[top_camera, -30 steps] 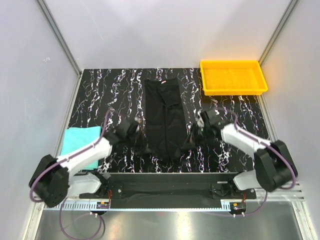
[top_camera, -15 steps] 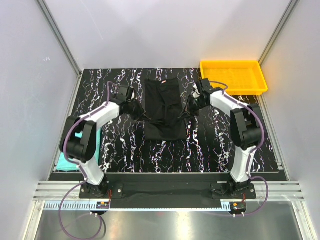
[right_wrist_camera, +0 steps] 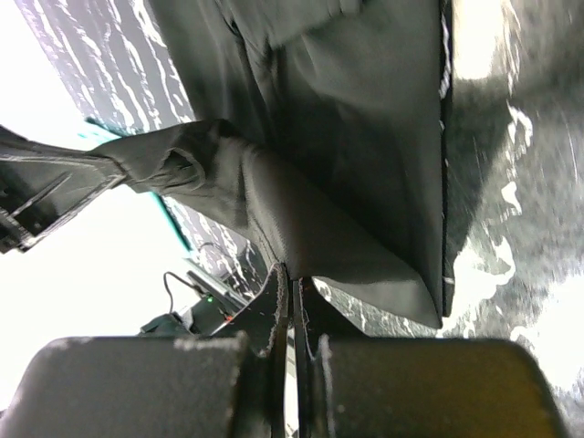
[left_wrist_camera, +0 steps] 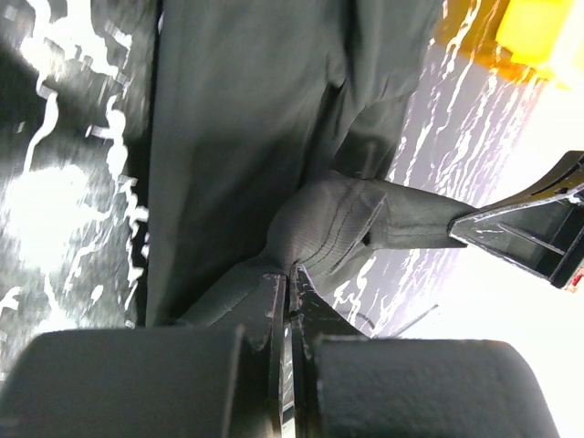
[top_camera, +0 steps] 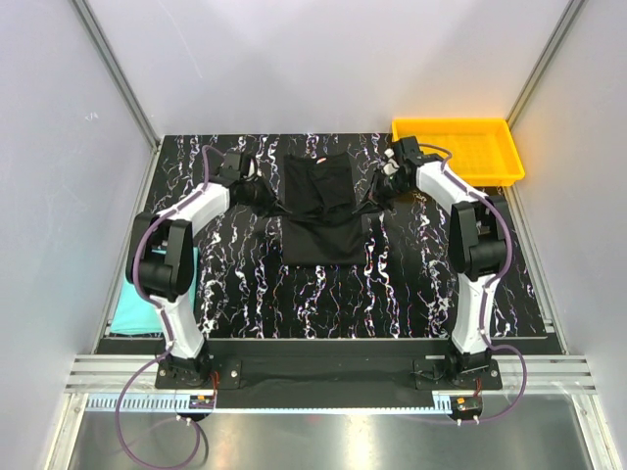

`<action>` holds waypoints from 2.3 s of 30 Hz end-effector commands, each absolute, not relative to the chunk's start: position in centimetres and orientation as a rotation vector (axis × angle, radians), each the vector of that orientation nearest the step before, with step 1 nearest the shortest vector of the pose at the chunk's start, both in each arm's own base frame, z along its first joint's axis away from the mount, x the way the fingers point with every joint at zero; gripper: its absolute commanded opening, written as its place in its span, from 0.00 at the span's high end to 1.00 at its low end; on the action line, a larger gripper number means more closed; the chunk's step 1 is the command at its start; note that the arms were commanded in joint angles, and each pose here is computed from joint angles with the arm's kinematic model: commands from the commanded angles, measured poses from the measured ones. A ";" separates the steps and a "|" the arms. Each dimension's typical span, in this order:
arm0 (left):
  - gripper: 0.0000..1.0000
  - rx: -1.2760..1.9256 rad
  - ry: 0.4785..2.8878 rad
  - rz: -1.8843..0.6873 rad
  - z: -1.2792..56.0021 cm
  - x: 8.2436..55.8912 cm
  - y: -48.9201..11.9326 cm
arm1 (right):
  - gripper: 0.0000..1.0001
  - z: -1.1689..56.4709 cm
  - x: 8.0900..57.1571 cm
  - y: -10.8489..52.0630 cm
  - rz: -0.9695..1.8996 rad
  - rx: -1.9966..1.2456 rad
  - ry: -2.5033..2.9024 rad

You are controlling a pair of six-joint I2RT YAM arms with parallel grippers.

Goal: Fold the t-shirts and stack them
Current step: Fold the tshirt

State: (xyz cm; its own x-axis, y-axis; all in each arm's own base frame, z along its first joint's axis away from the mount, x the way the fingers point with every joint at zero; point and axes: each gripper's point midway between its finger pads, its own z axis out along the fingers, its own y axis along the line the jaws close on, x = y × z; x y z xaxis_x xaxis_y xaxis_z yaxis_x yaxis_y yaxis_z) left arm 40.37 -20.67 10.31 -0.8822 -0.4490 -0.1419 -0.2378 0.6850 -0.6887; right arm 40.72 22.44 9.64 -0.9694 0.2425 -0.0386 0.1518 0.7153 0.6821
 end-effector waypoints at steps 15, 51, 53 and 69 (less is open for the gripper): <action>0.99 -0.481 2.593 -1.117 9.2 44.0 -20.7 | 1.00 8.3 43.9 23.3 1.199 0.289 2.797; 0.63 0.076 2.469 -1.258 9.1 42.6 -26.4 | 0.89 6.7 42.3 28.4 1.007 0.033 2.748; 0.63 0.044 2.476 -1.280 8.0 43.7 -26.4 | 0.90 6.5 43.4 28.3 1.025 0.063 2.742; 0.58 -0.090 2.431 -1.384 6.2 49.0 -24.4 | 0.84 3.7 49.2 22.7 1.045 0.254 2.731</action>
State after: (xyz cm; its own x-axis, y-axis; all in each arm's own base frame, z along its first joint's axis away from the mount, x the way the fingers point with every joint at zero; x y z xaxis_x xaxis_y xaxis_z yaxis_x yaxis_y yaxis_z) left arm 47.38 -24.02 3.81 -0.9523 -0.2244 -0.2067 0.0437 0.5700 -0.8205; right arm 48.51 21.72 2.09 -0.9605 0.2593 -0.1012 0.1318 0.7440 0.6551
